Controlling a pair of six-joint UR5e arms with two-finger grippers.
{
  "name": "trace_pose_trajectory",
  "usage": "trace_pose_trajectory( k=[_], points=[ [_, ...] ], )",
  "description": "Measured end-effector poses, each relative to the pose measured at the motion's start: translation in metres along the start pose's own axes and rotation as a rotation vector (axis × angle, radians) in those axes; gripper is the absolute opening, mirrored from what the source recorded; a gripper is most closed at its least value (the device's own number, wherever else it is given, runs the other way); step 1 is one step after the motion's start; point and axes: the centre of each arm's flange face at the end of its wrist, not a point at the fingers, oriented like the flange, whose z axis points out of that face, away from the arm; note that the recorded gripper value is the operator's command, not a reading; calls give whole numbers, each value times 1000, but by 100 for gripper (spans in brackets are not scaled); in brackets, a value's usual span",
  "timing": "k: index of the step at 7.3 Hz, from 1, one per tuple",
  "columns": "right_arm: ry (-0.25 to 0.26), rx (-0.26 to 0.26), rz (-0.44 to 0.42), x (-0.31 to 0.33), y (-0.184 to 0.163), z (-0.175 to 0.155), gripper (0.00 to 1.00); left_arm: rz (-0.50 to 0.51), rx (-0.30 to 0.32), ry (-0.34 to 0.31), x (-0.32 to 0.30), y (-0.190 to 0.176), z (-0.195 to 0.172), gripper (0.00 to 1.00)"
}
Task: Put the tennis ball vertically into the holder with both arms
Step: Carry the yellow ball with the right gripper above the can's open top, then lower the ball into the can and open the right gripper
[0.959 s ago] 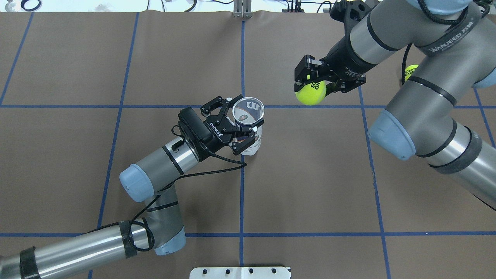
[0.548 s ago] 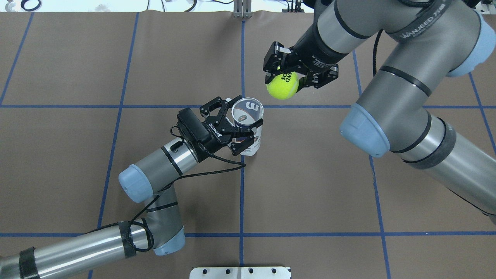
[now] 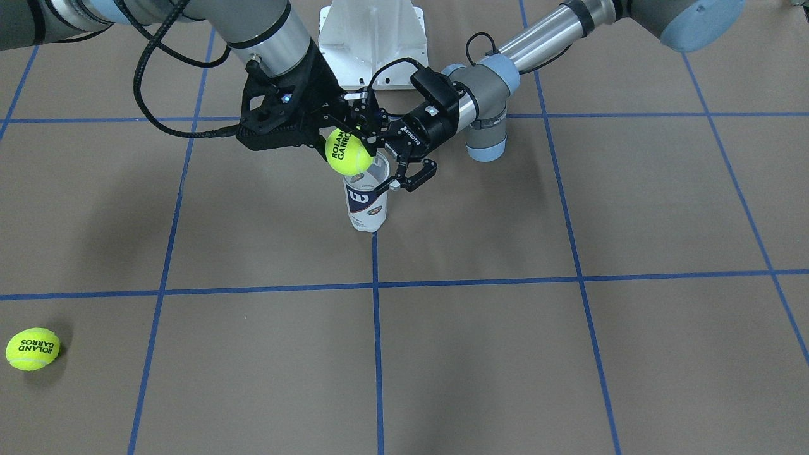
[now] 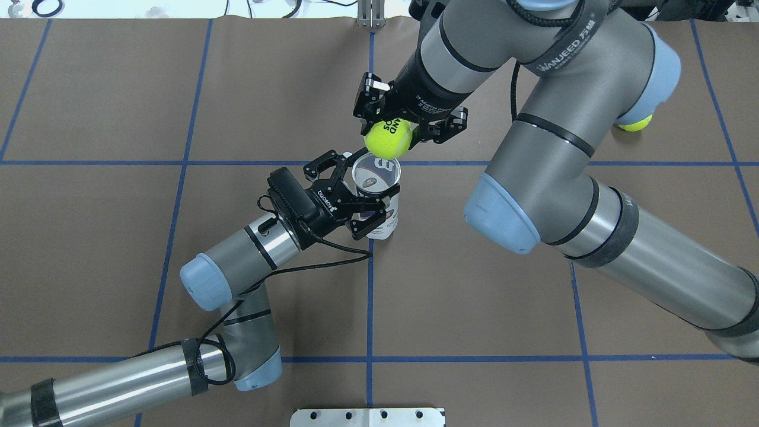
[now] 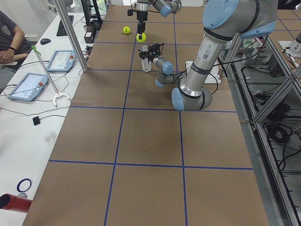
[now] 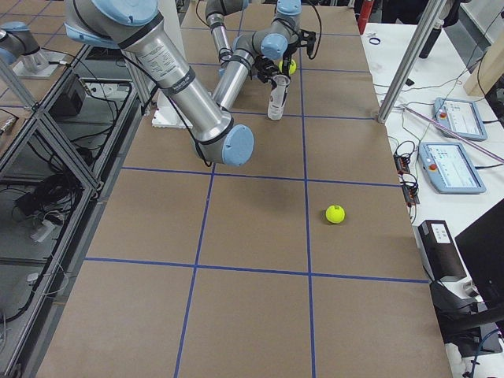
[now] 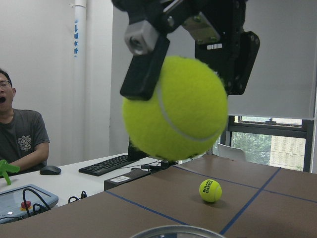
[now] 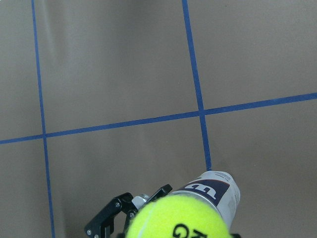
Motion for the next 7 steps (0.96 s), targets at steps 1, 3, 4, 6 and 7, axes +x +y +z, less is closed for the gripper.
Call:
trace_pose_trajectory(
  k=[1, 3, 4, 6, 7],
  points=[
    [8, 5, -5, -2, 5, 7, 0, 0, 1, 0, 0, 0, 0, 85],
    [17, 3, -9, -3, 10, 16, 0, 0, 1, 0, 0, 0, 0, 86],
    [21, 1, -11, -3, 13, 20, 0, 0, 1, 0, 0, 0, 0, 86],
    [32, -2, -16, -3, 19, 30, 0, -1, 2, 1, 1, -1, 1, 86],
    [37, -4, -16, -3, 20, 34, 0, -1, 2, 1, 1, -1, 1, 87]
  ],
)
